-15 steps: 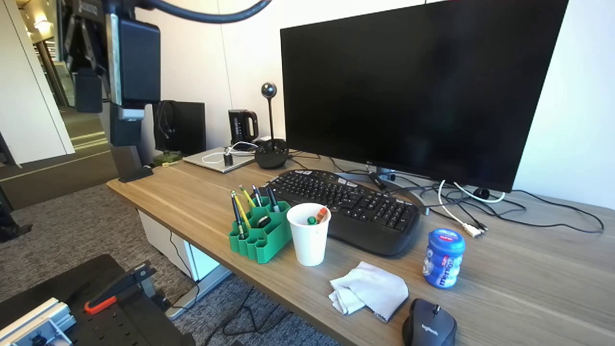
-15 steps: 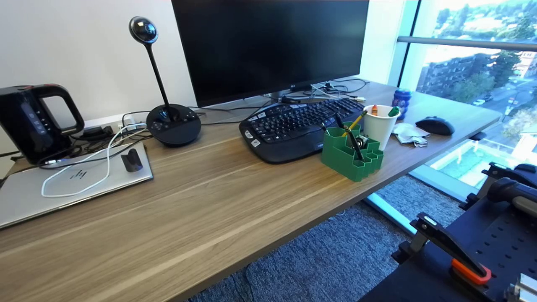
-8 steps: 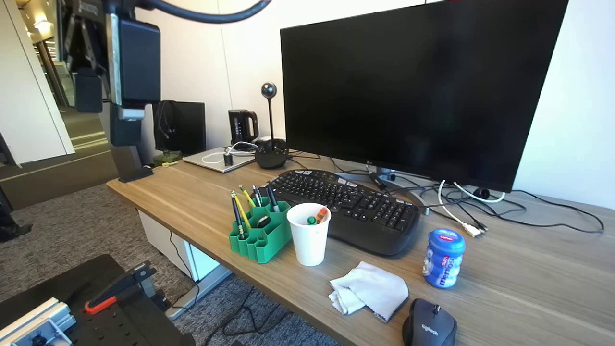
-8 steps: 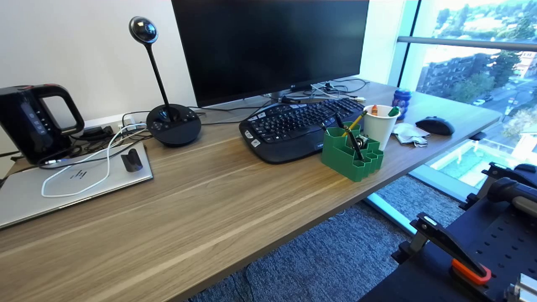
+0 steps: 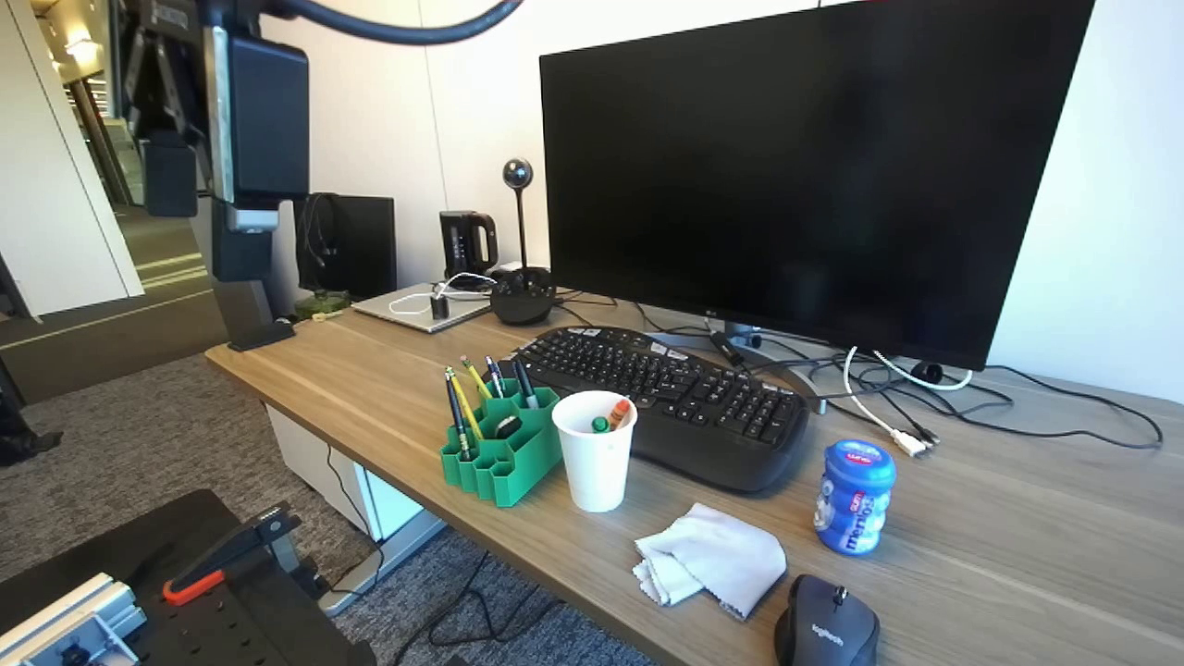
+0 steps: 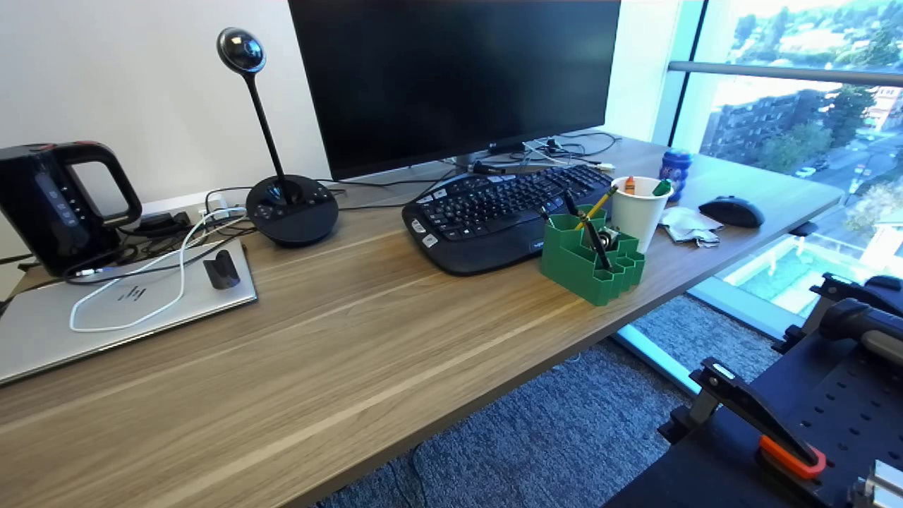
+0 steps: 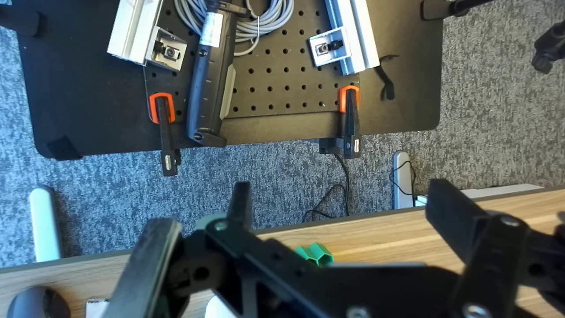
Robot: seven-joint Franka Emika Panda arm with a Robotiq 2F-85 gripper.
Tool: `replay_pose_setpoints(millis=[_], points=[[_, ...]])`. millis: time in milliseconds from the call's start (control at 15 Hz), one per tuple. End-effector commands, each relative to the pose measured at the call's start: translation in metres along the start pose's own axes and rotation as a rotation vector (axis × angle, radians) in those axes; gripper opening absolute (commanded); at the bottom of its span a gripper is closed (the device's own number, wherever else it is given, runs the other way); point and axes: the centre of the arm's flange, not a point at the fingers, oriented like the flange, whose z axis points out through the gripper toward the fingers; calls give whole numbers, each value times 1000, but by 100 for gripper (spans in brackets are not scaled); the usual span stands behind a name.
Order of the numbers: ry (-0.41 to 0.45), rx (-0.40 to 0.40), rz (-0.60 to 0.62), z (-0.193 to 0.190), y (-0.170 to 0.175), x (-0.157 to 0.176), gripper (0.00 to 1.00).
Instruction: Move the black marker into the cup
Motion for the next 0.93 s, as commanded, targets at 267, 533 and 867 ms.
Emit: replay_pose_setpoints(millis=[267,533,867], points=[[0,0,0,0,0,0,100],[0,0,0,0,0,0,100],[9,-21,26,-2,-6,23,100]])
